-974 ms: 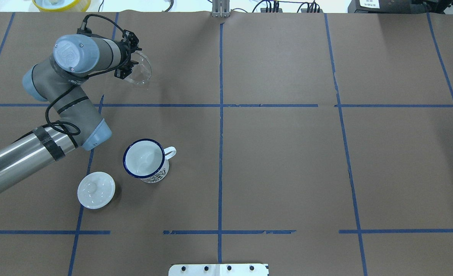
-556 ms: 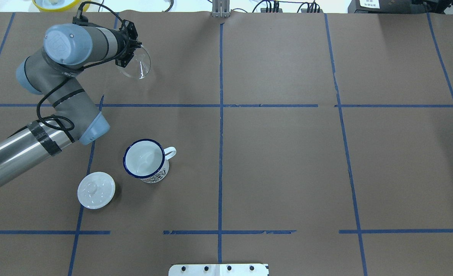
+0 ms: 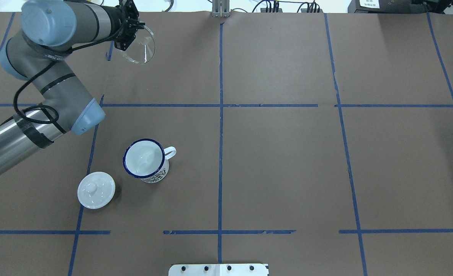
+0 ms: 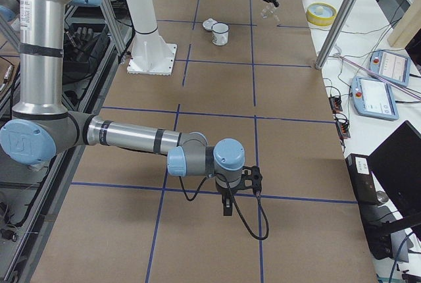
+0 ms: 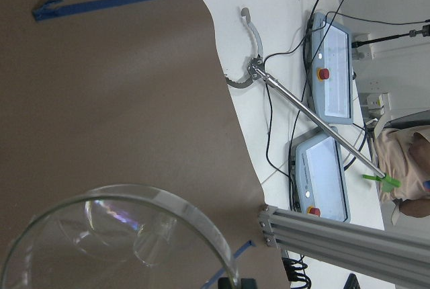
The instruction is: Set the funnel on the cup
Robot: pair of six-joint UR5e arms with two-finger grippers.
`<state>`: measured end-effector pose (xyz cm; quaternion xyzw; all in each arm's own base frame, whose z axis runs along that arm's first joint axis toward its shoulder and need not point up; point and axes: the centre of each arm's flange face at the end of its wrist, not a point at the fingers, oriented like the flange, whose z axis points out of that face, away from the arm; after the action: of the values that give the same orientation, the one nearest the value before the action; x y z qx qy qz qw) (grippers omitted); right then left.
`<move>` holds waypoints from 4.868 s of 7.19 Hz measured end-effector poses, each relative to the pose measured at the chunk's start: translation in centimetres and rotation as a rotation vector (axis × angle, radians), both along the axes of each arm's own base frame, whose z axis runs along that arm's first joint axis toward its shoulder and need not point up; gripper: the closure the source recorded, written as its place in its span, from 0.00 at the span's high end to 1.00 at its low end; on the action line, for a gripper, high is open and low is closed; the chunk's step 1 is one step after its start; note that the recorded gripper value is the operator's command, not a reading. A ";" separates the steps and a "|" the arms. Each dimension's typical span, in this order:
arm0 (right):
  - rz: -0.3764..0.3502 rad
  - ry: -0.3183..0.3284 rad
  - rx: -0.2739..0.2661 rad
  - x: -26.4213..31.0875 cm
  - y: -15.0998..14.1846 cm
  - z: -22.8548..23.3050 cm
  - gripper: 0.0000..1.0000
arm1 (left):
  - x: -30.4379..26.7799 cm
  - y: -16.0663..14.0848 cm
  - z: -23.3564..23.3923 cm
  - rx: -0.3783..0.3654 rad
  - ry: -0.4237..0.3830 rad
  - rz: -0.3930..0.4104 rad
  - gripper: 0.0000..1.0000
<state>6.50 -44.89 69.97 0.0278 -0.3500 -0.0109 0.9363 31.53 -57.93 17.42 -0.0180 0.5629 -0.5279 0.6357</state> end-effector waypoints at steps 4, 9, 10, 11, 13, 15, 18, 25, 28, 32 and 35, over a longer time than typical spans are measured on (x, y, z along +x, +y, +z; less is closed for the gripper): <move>0.000 0.000 0.000 0.0 0.0 0.0 1.00 | -1.7 12.3 -5.5 -0.107 -0.198 0.353 0.00; 0.000 0.000 0.002 0.0 0.0 -0.1 1.00 | 4.5 14.2 -4.5 -0.066 -0.374 0.652 0.00; 0.000 0.000 0.002 0.0 0.0 -0.1 1.00 | 5.6 13.3 -3.8 -0.069 -0.399 0.673 0.00; 0.000 0.000 0.002 0.0 0.0 -0.1 1.00 | 7.0 12.9 -2.9 -0.067 -0.415 0.697 0.00; 0.000 0.000 0.002 0.0 0.0 -0.1 1.00 | 11.1 13.4 -1.0 -0.049 -0.429 0.762 0.00; 0.000 0.000 0.002 0.0 0.0 -0.1 1.00 | 13.6 14.1 1.0 -0.046 -0.436 0.797 0.00; 0.000 0.000 0.002 0.0 0.0 -0.1 1.00 | 14.2 14.2 2.5 -0.016 -0.443 0.821 0.00; 0.000 0.000 0.001 0.0 0.0 0.0 1.00 | 16.5 14.3 4.1 -0.012 -0.452 0.849 0.62; 0.000 0.000 0.001 0.0 0.0 -0.1 1.00 | 16.6 14.3 4.0 -0.010 -0.451 0.850 1.00; 0.000 0.000 0.001 0.0 0.0 0.0 1.00 | 8.5 15.1 4.6 0.249 -0.473 0.892 1.00; 0.000 0.000 0.000 0.0 0.0 0.0 1.00 | -6.0 11.3 12.7 0.511 -0.568 0.946 1.00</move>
<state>6.50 -44.89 69.97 0.0278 -0.3500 -0.0109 0.9363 25.57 -46.64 30.10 0.0286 0.4111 -0.0202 0.9109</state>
